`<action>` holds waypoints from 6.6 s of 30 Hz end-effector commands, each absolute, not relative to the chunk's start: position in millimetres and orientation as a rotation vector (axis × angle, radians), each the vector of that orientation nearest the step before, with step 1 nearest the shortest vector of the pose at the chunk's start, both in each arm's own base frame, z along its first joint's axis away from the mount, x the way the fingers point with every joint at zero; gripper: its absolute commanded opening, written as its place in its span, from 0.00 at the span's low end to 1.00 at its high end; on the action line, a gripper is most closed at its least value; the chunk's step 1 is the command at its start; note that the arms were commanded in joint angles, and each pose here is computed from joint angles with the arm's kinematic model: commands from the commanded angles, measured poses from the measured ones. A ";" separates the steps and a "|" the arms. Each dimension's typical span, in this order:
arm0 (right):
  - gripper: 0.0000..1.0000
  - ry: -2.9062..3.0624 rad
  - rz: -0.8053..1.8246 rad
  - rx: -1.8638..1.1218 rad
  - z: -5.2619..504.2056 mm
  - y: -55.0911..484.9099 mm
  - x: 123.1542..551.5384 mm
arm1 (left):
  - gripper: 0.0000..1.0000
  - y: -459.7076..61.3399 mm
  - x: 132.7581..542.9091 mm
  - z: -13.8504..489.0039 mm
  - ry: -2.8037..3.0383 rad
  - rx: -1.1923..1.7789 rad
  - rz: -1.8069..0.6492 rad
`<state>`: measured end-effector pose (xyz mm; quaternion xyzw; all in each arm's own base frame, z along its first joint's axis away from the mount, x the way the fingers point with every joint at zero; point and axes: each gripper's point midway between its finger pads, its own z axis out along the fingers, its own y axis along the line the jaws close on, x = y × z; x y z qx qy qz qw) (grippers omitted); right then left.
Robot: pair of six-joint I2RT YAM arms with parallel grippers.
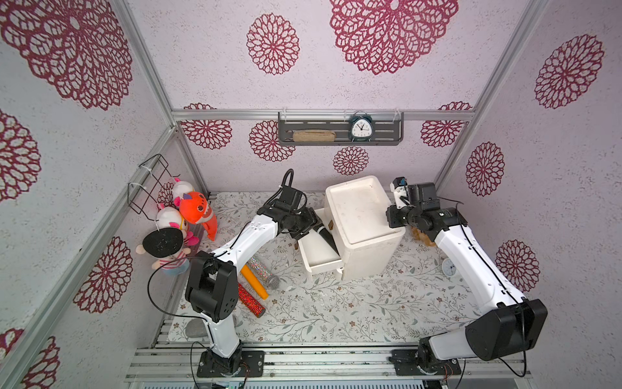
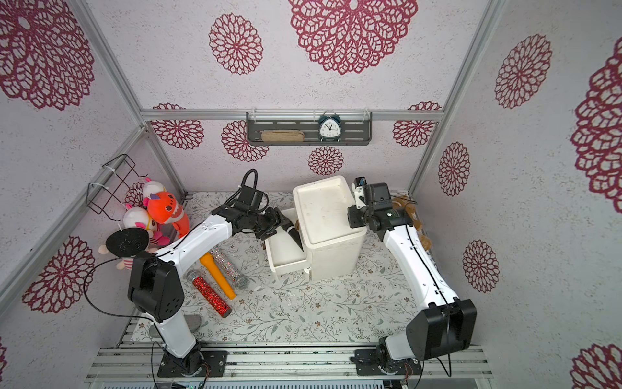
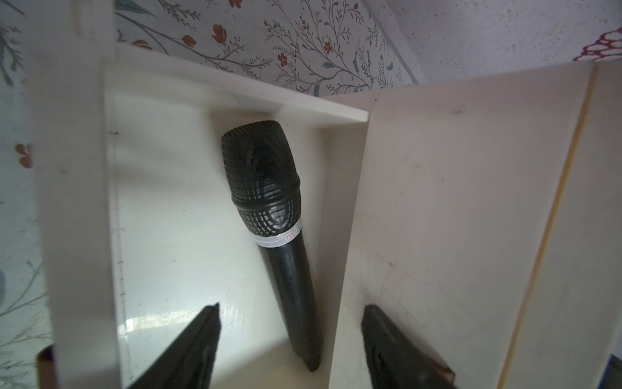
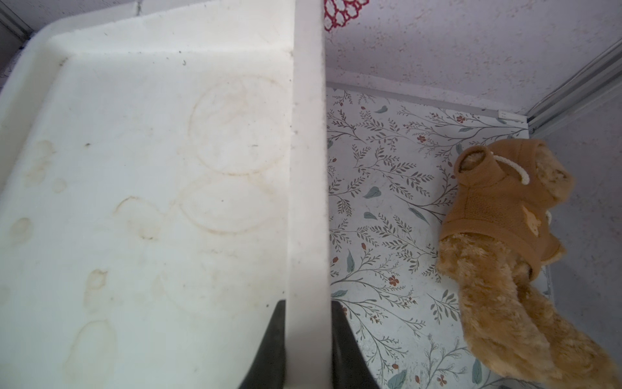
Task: Take the microphone out of the drawer
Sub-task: Pick up the microphone from the drawer, then place the microphone at the center of the board.
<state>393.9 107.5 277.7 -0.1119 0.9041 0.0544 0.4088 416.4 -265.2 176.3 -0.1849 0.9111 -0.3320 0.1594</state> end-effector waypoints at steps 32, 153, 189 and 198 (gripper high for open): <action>0.00 1.813 0.119 -0.258 425.0 150.0 388.6 | 0.44 -269.4 408.0 93.6 2.787 -0.603 -0.694; 0.00 1.856 -0.005 -0.160 395.5 130.5 390.3 | 0.00 -213.2 414.2 212.4 2.513 -0.416 -0.663; 0.00 1.869 -0.007 -0.161 389.1 131.6 392.3 | 0.02 -78.6 388.3 116.5 2.748 -0.769 -0.521; 0.00 1.868 -0.007 -0.168 388.3 132.9 393.2 | 0.06 -76.0 389.4 86.2 2.834 -0.769 -0.412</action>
